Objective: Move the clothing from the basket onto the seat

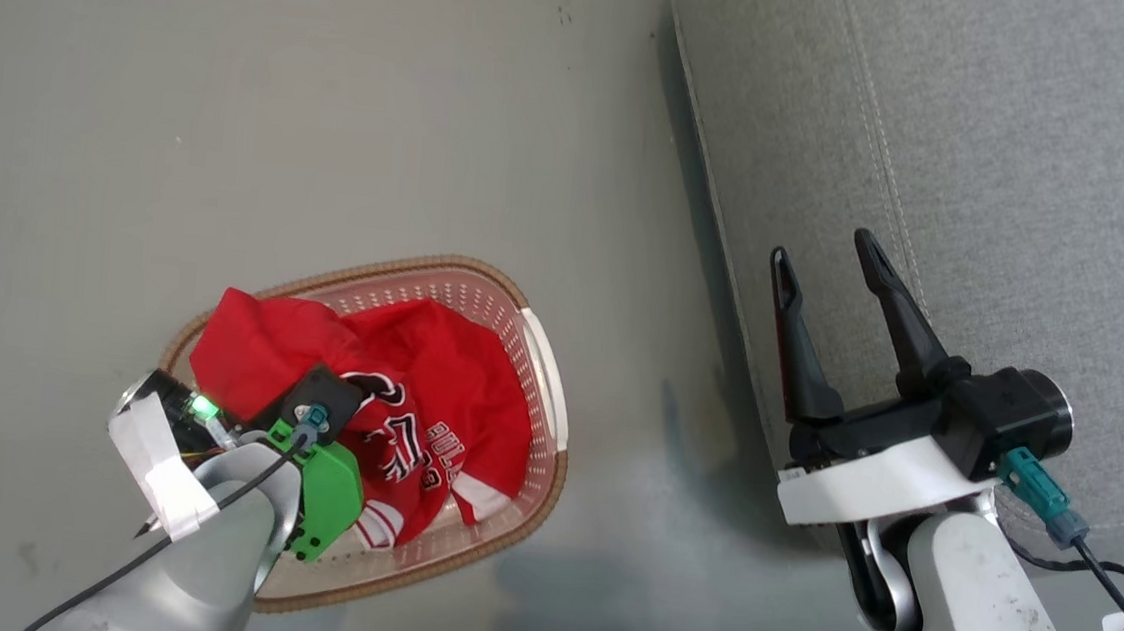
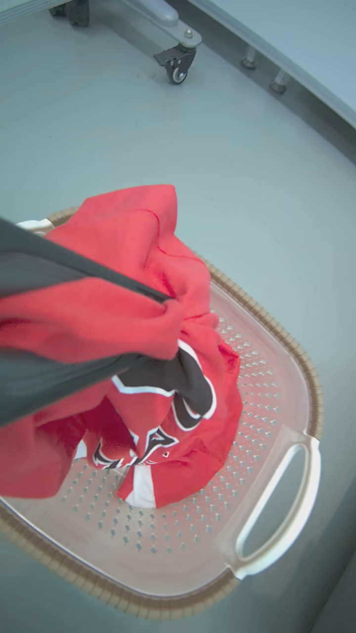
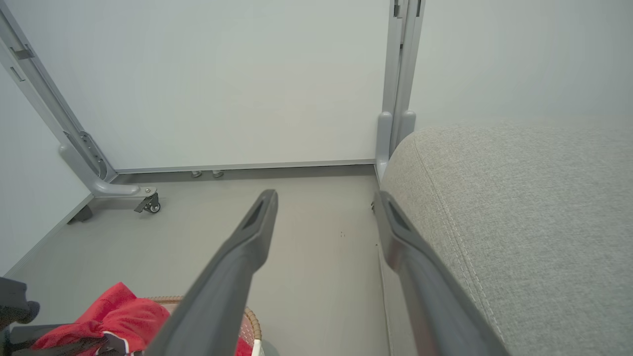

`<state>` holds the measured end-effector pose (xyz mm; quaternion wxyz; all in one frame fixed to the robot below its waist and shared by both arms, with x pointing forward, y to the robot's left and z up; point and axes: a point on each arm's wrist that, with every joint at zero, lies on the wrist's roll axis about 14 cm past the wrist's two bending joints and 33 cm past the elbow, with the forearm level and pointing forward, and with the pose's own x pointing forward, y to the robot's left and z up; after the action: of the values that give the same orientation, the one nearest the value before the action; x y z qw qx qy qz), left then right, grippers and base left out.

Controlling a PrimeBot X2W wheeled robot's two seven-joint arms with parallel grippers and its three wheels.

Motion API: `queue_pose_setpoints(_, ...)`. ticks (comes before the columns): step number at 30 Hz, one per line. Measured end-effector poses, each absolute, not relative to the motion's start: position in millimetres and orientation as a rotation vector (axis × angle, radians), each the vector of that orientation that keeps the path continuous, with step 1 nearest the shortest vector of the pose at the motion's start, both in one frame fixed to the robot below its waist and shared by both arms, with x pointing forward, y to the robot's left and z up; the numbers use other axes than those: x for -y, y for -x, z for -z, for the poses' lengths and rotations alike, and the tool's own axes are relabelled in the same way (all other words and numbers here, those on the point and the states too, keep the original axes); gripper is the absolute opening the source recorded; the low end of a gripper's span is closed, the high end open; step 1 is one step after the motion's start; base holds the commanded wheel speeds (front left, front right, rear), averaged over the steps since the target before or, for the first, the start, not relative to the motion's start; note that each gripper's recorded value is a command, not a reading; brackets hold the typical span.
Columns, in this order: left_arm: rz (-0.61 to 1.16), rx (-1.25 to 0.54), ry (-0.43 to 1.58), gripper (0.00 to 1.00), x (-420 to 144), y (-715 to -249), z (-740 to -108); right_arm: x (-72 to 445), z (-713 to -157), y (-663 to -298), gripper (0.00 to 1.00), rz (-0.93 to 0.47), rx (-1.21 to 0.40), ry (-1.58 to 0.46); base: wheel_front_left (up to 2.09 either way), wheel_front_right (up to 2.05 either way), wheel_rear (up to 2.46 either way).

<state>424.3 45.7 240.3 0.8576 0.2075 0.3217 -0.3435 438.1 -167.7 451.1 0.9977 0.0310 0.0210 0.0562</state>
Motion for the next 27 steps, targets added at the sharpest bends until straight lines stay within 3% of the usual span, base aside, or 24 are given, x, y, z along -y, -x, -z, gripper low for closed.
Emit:
queue_pose_setpoints(21, 0.363, -0.010, -0.074, 0.00, -73, -429, -480, 132, -526, -378, 1.00, -0.206, 0.136, -0.081, 0.00, 0.00, 0.00)
queue_pose_setpoints(27, 0.338, 0.144, 0.043, 0.00, -73, -415, -535, 123, -536, -368, 1.00, -0.234, 0.166, -0.083, 0.00, 0.00, 0.00)
